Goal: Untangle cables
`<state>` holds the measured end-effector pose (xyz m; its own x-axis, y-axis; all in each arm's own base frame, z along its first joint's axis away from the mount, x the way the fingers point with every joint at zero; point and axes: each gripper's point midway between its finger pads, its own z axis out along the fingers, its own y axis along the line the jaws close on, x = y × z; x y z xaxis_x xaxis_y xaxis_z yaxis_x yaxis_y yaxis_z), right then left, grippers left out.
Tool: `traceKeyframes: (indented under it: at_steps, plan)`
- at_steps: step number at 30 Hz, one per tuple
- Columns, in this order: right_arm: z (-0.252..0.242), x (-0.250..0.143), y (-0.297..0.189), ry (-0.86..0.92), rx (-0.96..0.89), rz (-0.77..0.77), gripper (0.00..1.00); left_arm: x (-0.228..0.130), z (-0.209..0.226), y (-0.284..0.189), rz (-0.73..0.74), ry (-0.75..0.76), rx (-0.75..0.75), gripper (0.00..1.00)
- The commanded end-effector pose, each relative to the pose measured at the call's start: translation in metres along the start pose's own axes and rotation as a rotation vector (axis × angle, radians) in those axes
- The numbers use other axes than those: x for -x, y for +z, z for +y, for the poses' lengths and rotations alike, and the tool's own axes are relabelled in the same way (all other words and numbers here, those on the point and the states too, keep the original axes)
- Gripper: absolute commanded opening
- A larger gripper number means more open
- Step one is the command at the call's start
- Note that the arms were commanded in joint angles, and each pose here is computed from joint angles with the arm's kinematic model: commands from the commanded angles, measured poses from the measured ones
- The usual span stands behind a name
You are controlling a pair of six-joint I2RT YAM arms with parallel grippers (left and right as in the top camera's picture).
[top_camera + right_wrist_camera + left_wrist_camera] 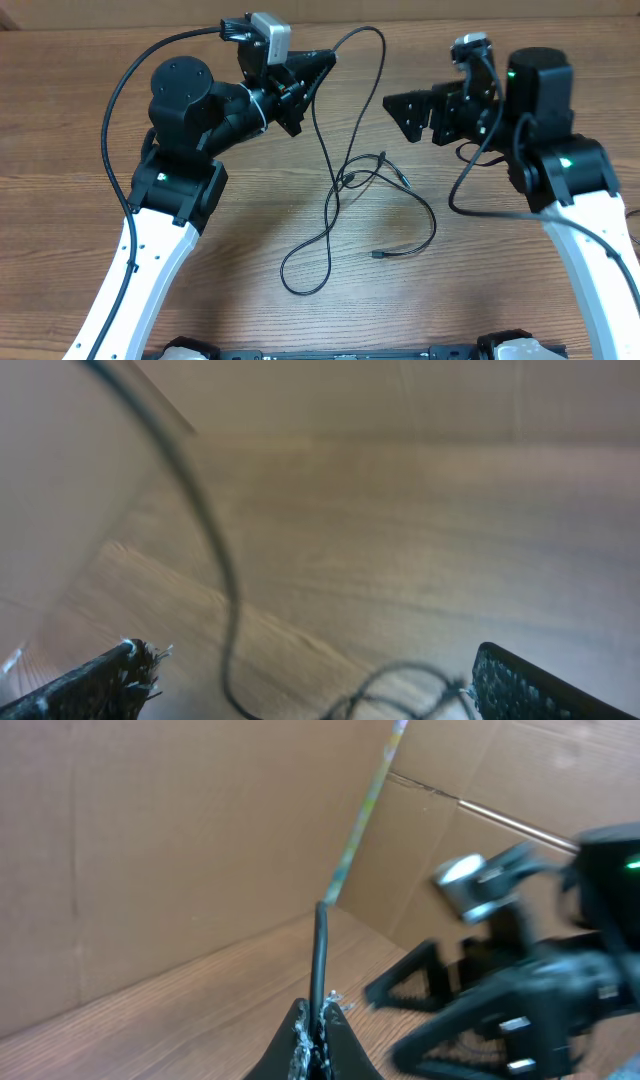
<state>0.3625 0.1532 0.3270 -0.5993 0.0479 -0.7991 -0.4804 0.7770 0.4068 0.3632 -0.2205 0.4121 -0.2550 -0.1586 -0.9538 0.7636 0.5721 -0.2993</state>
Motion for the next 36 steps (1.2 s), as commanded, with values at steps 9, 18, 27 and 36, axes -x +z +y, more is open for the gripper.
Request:
traceKeyframes:
  at_steps: [9,18,27,36]
  plan:
    - [0.044,0.018,-0.023,-0.163,0.167,-0.079,1.0,0.001,-0.043,-0.003,0.02,0.046,-0.175,0.04]
    - [0.047,0.03,-0.025,-0.249,0.17,-0.133,0.75,-0.016,-0.09,0.0,0.07,0.098,-0.358,0.04]
    - [0.045,0.026,-0.024,-0.234,0.159,-0.114,0.04,-0.014,-0.062,0.008,0.054,0.084,-0.19,0.26]
    - [-0.018,0.076,-0.041,-0.118,-0.163,-0.313,0.04,-0.025,-0.047,0.01,0.094,0.046,-0.11,1.0]
